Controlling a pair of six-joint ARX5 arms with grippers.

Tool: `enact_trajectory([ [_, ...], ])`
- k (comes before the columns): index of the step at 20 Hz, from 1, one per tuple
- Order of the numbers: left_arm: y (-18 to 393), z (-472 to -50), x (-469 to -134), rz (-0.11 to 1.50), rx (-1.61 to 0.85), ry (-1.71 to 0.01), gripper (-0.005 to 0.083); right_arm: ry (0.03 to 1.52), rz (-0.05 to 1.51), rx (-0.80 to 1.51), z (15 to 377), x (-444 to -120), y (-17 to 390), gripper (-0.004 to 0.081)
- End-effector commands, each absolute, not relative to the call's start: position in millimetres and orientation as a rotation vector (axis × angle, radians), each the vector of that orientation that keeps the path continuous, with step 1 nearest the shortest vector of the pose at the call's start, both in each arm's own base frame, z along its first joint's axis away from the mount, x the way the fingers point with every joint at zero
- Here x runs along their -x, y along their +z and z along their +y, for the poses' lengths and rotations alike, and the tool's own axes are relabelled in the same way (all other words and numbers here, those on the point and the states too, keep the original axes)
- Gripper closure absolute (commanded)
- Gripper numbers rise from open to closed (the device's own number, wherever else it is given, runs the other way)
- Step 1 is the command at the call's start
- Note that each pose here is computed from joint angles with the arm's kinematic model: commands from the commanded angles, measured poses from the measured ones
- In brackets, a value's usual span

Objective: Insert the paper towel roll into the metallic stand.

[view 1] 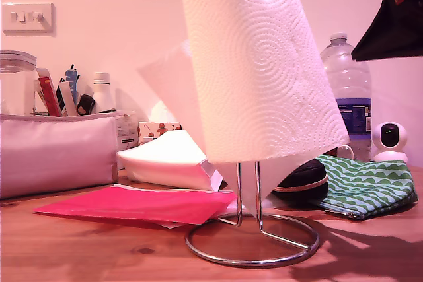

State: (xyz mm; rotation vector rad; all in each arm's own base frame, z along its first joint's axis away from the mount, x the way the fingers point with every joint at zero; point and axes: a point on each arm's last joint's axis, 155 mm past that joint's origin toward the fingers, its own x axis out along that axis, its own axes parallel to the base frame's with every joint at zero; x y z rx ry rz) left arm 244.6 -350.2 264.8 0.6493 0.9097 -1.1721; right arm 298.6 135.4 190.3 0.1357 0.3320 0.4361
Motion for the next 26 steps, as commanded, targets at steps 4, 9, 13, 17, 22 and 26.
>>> enact_trajectory([
  [4, 263.2, -356.9, -243.9, 0.902, -0.648, -1.191, 0.0786, 0.435, 0.313, -0.133, 133.1, -295.8, 198.4, 0.078],
  [9, 260.5, -357.8, -244.5, 0.931, -0.615, -1.169, 0.066, 0.434, 0.325, -0.131, 132.4, -293.7, 196.0, 0.0781],
  [13, 260.5, -359.5, -242.0, 0.934, -0.613, -1.171, 0.0505, 0.434, 0.324, -0.131, 132.4, -293.7, 196.3, 0.0781],
  [17, 260.6, -359.5, -241.9, 0.934, -0.613, -1.172, 0.0468, 0.434, 0.324, -0.131, 132.4, -293.7, 196.3, 0.0781],
  [22, 266.5, -357.7, -240.7, 0.918, -0.61, -1.172, 0.0612, 0.435, 0.325, -0.131, 132.5, -293.6, 196.0, 0.078],
  [26, 288.1, -349.9, -235.6, 0.862, -0.597, -1.169, 0.0788, 0.435, 0.324, -0.132, 132.5, -293.5, 196.5, 0.0781],
])
